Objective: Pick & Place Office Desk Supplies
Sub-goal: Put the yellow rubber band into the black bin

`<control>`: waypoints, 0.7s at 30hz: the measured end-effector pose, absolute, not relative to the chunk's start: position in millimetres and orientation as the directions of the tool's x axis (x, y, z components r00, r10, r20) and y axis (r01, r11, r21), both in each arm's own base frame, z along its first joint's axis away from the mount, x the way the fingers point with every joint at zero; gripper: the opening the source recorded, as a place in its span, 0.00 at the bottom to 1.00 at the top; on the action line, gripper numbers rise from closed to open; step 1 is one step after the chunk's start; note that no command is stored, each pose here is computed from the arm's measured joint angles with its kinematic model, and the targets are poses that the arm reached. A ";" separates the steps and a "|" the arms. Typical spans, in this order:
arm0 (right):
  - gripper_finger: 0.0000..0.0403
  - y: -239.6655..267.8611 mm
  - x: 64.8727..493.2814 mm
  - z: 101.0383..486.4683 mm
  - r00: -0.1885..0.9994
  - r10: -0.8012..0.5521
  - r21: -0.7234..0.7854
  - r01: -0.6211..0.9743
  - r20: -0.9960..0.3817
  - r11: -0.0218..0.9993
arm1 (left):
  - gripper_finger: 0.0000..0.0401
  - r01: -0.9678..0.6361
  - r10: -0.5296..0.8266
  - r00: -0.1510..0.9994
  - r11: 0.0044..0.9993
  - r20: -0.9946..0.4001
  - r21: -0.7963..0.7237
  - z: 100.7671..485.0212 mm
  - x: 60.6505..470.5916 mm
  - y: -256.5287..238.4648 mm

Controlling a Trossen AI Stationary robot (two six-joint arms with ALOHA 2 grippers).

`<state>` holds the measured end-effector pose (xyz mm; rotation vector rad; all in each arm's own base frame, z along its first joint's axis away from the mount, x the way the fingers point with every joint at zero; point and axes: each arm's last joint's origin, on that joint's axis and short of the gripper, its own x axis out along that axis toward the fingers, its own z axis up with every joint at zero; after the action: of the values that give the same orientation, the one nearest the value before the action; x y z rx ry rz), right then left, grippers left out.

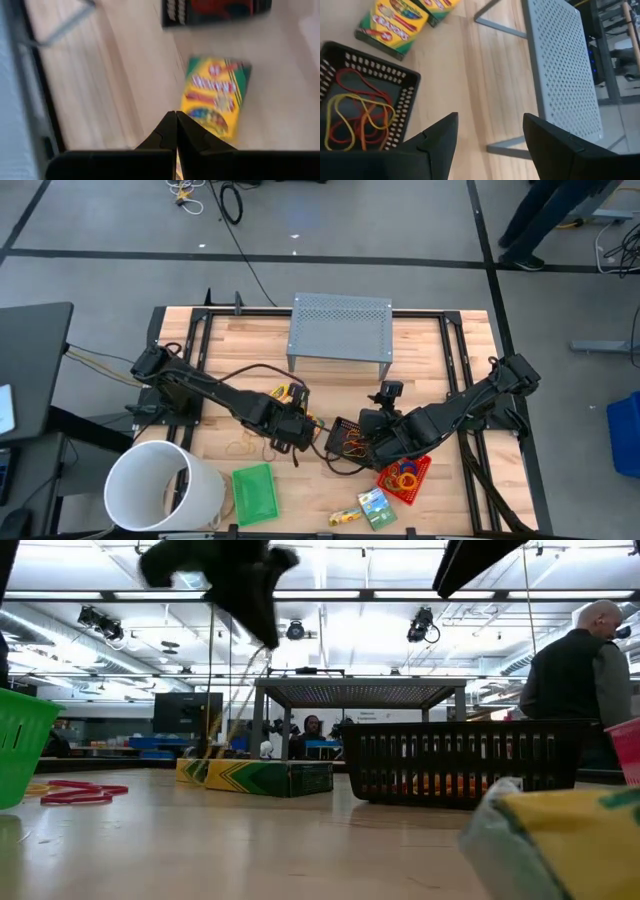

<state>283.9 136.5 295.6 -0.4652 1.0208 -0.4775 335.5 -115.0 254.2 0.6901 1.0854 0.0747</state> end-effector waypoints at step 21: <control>0.57 140.1 289.5 296.6 0.482 -0.540 -0.557 0.123 -0.690 0.821 | 0.00 0.262 0.198 0.809 0.722 -0.554 0.641 301.0 371.2 -130.5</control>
<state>289.5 140.1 296.6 -0.4721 0.9930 -0.4227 371.2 -130.5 301.0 0.7780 0.6441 -0.0386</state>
